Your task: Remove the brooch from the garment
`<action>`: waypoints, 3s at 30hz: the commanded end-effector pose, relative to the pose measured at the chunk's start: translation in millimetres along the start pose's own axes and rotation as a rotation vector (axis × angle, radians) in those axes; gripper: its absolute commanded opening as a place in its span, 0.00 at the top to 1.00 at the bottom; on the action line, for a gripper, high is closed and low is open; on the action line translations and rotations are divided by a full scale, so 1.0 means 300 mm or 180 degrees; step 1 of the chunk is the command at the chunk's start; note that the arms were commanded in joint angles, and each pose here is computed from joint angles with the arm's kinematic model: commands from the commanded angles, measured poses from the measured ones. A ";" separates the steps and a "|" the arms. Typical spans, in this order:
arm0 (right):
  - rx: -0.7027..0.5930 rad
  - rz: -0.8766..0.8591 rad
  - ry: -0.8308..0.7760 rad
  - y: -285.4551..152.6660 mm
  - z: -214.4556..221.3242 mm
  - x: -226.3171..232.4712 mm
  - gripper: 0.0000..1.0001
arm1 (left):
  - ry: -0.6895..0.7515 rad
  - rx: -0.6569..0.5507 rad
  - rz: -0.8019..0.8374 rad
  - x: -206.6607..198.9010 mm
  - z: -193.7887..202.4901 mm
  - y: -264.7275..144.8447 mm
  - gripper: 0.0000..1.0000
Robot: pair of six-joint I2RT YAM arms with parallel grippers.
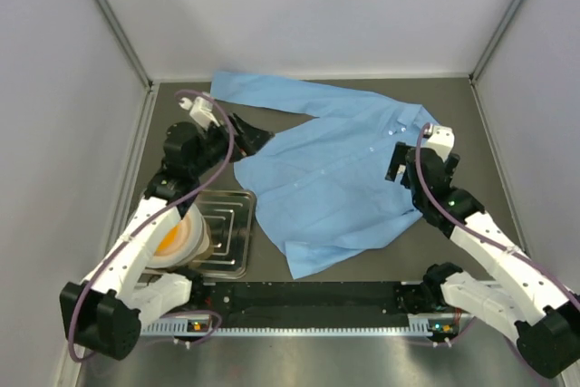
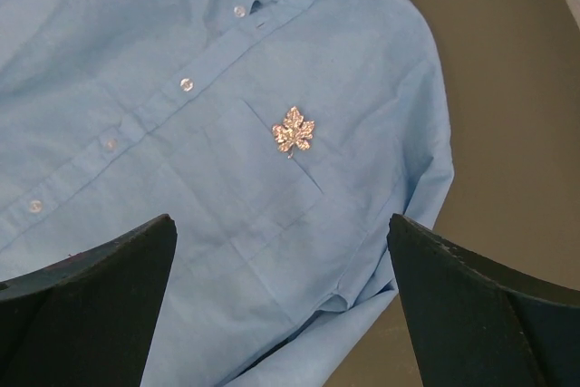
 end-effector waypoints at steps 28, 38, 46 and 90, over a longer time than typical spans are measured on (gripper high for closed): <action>0.0940 -0.0619 0.1579 0.294 0.097 -0.177 0.34 | 0.0930 0.2062 0.0699 -0.242 0.917 0.973 0.59; 0.1026 -0.0643 0.1638 0.379 0.108 -0.170 0.53 | 0.0751 0.1700 0.0713 -0.232 0.944 1.105 0.75; 0.1052 -0.0721 0.1798 0.447 0.106 -0.152 0.58 | 0.0669 0.1684 0.0700 -0.200 0.978 1.141 0.74; 0.1255 -0.1211 0.2097 0.555 0.149 -0.085 0.67 | 0.1098 0.1849 0.0692 -0.192 0.905 1.086 0.53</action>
Point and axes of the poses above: each gripper's point midway between its finger pads, its own y axis out along the fingers, its own x axis along the line the jaws close on, z = x × y, the point moved 5 cm from there along -y, back along the fingers
